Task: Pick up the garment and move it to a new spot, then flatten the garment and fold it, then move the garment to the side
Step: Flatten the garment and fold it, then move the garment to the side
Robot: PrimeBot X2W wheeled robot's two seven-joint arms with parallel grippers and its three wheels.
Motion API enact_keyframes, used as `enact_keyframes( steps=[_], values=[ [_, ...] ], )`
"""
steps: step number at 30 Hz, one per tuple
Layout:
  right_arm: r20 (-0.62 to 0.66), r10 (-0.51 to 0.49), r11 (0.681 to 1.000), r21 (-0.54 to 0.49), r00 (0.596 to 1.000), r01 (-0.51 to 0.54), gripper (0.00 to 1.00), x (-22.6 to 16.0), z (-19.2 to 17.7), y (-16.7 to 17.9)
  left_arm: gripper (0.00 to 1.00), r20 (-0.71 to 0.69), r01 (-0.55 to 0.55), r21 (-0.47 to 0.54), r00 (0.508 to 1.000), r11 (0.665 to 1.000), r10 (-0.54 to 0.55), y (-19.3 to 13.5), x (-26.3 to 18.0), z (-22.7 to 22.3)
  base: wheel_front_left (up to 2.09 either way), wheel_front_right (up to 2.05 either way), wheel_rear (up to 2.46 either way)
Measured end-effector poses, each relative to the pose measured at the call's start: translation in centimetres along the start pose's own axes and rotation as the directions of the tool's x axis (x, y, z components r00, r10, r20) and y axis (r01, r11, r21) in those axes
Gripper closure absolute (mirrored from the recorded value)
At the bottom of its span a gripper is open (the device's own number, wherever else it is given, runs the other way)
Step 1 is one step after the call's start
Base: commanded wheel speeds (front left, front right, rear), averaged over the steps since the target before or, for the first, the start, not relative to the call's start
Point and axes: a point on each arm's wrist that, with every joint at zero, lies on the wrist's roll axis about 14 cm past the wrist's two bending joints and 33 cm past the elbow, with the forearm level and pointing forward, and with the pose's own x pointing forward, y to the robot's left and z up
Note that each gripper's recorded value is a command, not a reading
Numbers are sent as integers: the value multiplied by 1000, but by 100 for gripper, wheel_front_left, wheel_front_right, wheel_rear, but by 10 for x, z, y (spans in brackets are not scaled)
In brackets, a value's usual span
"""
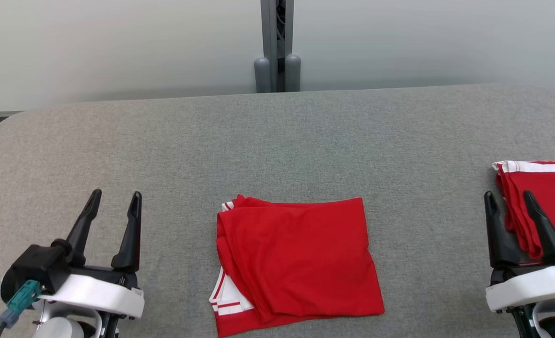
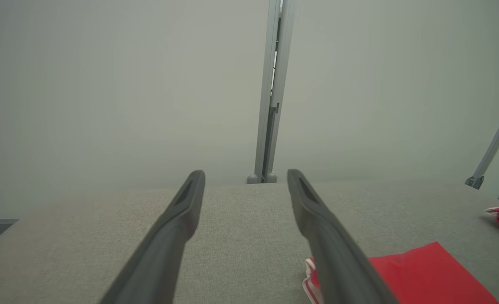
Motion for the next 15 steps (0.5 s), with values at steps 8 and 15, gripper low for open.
enact_keyframes(
  steps=[8,15],
  values=[
    [9,-1,1000,11,1000,1,0,0,5,4,0,-25,5,9,1000,1000,-5,0,-3,-4,0,0,0],
    [-32,73,997,25,997,-73,0,13,-3,28,0,-32,-6,8,999,1000,6,3,-6,-6,0,0,0]
  ],
)
